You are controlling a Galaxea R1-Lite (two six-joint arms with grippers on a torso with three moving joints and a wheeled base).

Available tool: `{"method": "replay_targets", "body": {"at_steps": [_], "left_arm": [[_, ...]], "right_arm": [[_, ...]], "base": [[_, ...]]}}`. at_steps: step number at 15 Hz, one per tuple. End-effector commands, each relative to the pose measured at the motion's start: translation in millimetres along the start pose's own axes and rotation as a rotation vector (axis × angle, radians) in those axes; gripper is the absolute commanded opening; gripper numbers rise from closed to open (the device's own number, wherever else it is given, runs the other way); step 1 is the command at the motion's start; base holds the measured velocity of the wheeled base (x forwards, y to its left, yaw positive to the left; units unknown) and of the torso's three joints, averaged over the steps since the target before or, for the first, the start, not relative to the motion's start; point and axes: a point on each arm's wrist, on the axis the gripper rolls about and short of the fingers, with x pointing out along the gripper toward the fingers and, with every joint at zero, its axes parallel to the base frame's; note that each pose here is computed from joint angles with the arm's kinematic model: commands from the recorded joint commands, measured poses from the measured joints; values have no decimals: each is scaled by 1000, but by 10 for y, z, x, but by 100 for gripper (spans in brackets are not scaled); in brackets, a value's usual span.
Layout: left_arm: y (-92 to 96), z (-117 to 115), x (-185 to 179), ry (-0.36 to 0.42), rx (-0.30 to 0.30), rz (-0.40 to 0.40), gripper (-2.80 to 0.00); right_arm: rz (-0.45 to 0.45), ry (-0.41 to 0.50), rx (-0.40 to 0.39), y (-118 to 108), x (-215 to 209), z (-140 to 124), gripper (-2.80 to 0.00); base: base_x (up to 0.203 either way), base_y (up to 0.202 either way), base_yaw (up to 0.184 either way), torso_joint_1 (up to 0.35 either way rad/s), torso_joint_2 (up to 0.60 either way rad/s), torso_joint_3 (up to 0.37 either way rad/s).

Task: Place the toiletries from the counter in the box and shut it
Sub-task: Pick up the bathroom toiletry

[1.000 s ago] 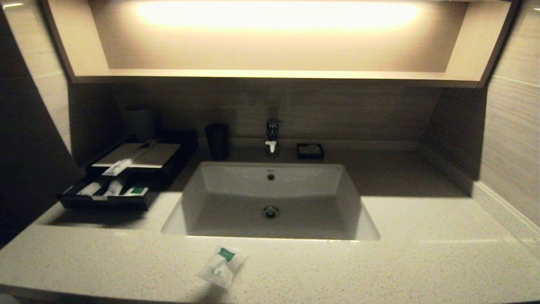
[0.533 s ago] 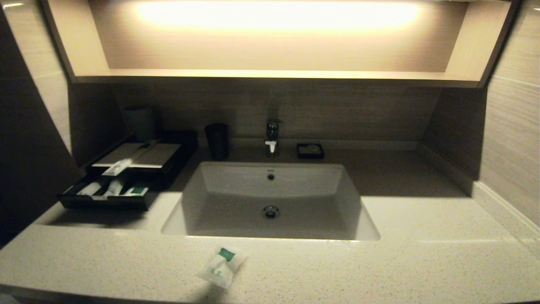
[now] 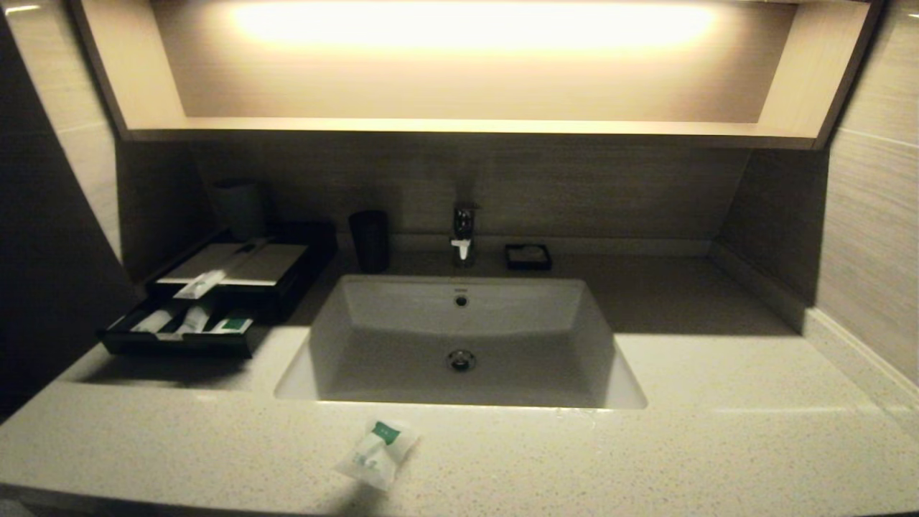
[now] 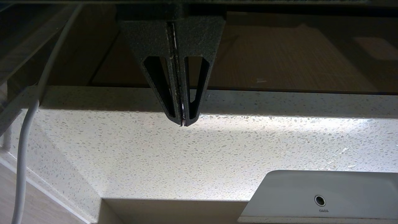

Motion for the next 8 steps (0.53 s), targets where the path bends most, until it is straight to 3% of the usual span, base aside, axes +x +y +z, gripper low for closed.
{"method": "replay_targets", "body": {"at_steps": [1,8], "left_arm": [[-2,-25,7,10,-1,-1,-280],[-2,-25,8,10,10,1,-280]], "right_arm": [[1,2,0,0,1,-4,-280],[1,2,0,0,2,-4,-280]], "base": [[0,0,0,0,0,0],[0,0,0,0,0,0]]}}
